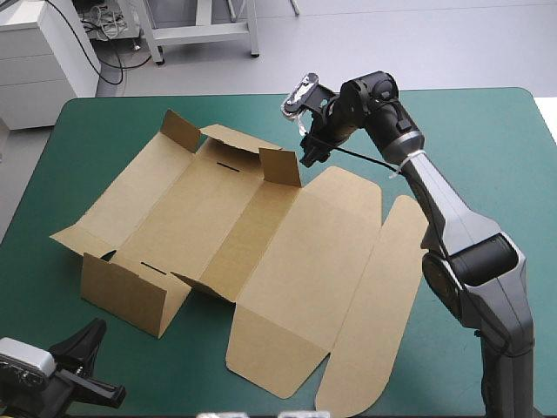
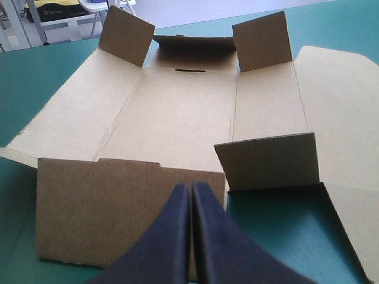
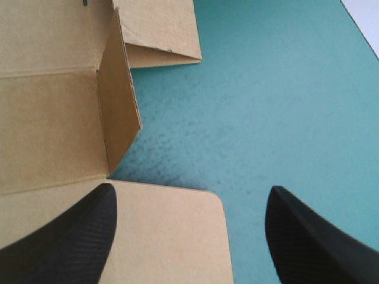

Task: Fold the box

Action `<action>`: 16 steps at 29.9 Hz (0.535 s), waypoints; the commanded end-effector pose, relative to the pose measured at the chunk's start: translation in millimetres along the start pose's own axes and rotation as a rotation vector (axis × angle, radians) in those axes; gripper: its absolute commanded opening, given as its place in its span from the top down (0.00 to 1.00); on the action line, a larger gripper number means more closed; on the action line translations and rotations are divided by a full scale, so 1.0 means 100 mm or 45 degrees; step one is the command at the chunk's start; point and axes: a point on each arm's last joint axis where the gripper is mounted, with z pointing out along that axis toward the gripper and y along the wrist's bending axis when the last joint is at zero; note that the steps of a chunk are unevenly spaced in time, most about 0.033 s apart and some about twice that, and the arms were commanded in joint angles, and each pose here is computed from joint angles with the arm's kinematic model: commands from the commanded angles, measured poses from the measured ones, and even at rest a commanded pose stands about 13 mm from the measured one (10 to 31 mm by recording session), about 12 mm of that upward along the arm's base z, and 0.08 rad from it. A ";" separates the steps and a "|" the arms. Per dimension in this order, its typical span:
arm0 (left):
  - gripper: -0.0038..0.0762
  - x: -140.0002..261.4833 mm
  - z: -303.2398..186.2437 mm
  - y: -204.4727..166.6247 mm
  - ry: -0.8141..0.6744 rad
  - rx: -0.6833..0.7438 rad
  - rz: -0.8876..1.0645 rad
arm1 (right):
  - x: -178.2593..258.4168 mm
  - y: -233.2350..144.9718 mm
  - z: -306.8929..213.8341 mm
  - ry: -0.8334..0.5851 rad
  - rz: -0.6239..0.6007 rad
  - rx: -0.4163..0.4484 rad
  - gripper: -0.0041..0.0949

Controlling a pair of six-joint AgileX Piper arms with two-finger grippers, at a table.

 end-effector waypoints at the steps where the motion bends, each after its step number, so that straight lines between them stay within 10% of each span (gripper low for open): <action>1: 0.96 -0.12 -0.07 0.00 -0.145 0.001 -0.001 | -0.21 -0.05 -0.35 -0.237 0.004 0.054 0.31; 16: 0.96 -0.12 -0.07 0.00 -0.145 0.001 -0.006 | -0.37 0.05 -0.02 -0.371 -0.019 -0.081 0.38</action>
